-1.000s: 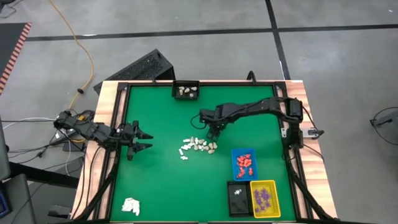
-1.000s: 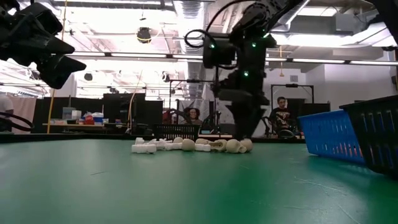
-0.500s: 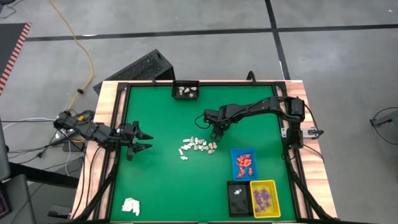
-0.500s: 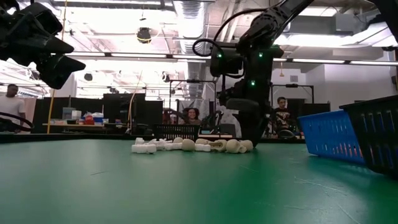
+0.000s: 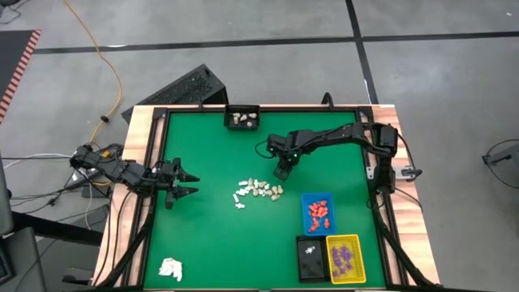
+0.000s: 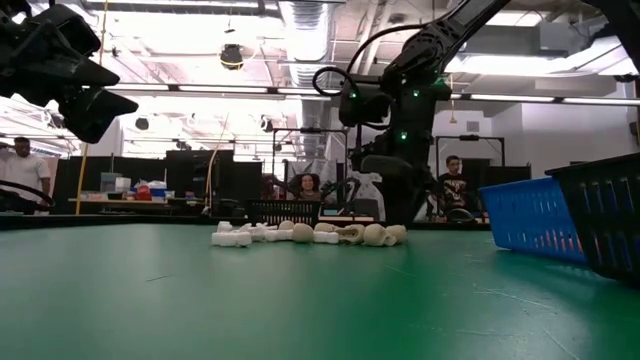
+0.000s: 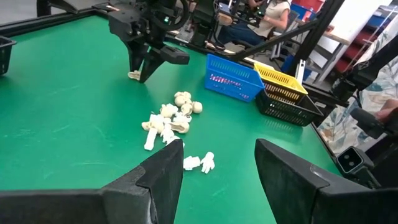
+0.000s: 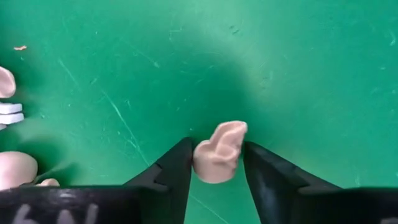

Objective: Sort Halloween decoration
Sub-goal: Put the gray skull toy into the top black bin

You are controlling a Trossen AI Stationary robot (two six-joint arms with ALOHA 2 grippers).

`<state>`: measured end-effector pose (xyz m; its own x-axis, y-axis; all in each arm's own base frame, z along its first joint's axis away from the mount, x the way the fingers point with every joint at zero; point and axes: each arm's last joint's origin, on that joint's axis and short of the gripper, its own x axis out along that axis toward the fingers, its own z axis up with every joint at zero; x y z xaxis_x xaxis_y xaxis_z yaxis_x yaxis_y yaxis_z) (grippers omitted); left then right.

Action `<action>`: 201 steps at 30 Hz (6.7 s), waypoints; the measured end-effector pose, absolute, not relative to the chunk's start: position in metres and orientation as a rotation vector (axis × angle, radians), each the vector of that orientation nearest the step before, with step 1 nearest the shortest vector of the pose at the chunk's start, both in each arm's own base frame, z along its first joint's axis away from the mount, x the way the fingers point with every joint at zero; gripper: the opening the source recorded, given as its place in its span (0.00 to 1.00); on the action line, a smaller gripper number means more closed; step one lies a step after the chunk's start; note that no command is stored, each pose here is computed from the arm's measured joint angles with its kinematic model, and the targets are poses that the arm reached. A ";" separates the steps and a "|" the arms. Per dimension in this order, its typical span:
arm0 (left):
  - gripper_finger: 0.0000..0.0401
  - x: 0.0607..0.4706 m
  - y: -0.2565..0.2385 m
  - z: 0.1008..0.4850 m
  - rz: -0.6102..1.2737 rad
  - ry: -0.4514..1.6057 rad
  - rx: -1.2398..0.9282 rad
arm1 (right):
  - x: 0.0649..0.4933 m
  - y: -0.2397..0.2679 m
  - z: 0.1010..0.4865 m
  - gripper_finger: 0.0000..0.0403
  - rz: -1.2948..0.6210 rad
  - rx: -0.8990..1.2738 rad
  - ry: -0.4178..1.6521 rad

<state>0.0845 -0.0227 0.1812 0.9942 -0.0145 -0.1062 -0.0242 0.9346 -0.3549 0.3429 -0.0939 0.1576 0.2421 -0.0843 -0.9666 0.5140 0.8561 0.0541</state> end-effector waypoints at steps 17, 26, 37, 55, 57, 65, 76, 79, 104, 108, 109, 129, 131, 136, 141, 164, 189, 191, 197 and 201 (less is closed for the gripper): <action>0.47 0.084 -0.023 0.181 0.012 0.106 -0.364 | 0.349 -0.090 0.161 0.15 -0.427 0.387 1.227; 0.47 0.084 -0.022 0.181 0.015 0.106 -0.354 | 0.381 -0.109 0.198 0.14 -0.458 0.351 0.925; 0.47 0.084 -0.022 0.181 0.022 0.104 -0.335 | 0.408 -0.164 0.231 0.14 -0.544 0.383 0.304; 0.47 0.084 -0.022 0.181 0.025 0.103 -0.325 | 0.419 -0.215 0.217 0.43 -0.635 0.370 0.479; 0.47 0.084 -0.022 0.181 0.028 0.103 -0.333 | 0.419 -0.215 0.217 0.48 -0.634 0.369 0.478; 0.47 0.084 -0.022 0.181 0.024 0.104 -0.351 | 0.404 -0.185 0.252 0.50 -0.513 0.302 0.604; 0.47 0.084 -0.022 0.181 0.013 0.107 -0.355 | 0.320 -0.030 0.276 0.45 -0.372 0.236 0.956; 0.47 0.084 -0.022 0.181 0.012 0.107 -0.345 | 0.301 0.006 0.257 0.45 -0.439 0.255 0.868; 0.47 0.085 -0.022 0.181 0.023 0.105 -0.377 | 0.319 0.036 0.167 0.45 -0.445 0.286 0.893; 0.47 0.084 -0.022 0.181 0.023 0.105 -0.372 | 0.319 0.036 0.167 0.45 -0.449 0.296 0.894; 0.47 0.084 -0.022 0.181 0.022 0.105 -0.369 | 0.319 0.036 0.167 0.45 -0.451 0.300 0.894; 0.47 0.085 -0.022 0.181 0.031 0.103 -0.361 | 0.323 0.033 0.150 0.43 -0.440 0.321 0.943; 0.47 0.085 -0.022 0.181 0.036 0.102 -0.360 | 0.320 0.029 0.162 0.43 -0.422 0.306 0.934; 0.47 0.085 -0.022 0.181 0.040 0.101 -0.360 | 0.303 0.017 0.212 0.42 -0.372 0.229 1.022; 0.47 0.085 -0.021 0.181 0.051 0.099 -0.360 | 0.297 0.007 0.235 0.42 -0.301 0.223 1.170; 0.47 0.085 -0.022 0.181 0.015 0.107 -0.386 | 0.327 -0.003 0.186 0.51 -0.172 0.349 1.550; 0.47 0.085 -0.022 0.181 0.016 0.107 -0.387 | 0.325 -0.003 0.170 0.50 -0.193 0.367 1.513; 0.47 0.085 -0.022 0.181 0.016 0.107 -0.383 | 0.325 -0.003 0.170 0.49 -0.192 0.367 1.511; 0.47 0.085 -0.022 0.181 0.017 0.107 -0.381 | 0.326 -0.003 0.170 0.37 -0.191 0.367 1.510; 0.47 0.085 -0.022 0.181 0.017 0.107 -0.381 | 0.326 -0.003 0.170 0.29 -0.191 0.367 1.509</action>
<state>0.0845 -0.0224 0.1809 0.9942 -0.0034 -0.1075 -0.0369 0.9282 -0.3702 0.3257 -0.0033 0.1702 0.0605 0.1026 -0.9929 0.3467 0.9306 0.1173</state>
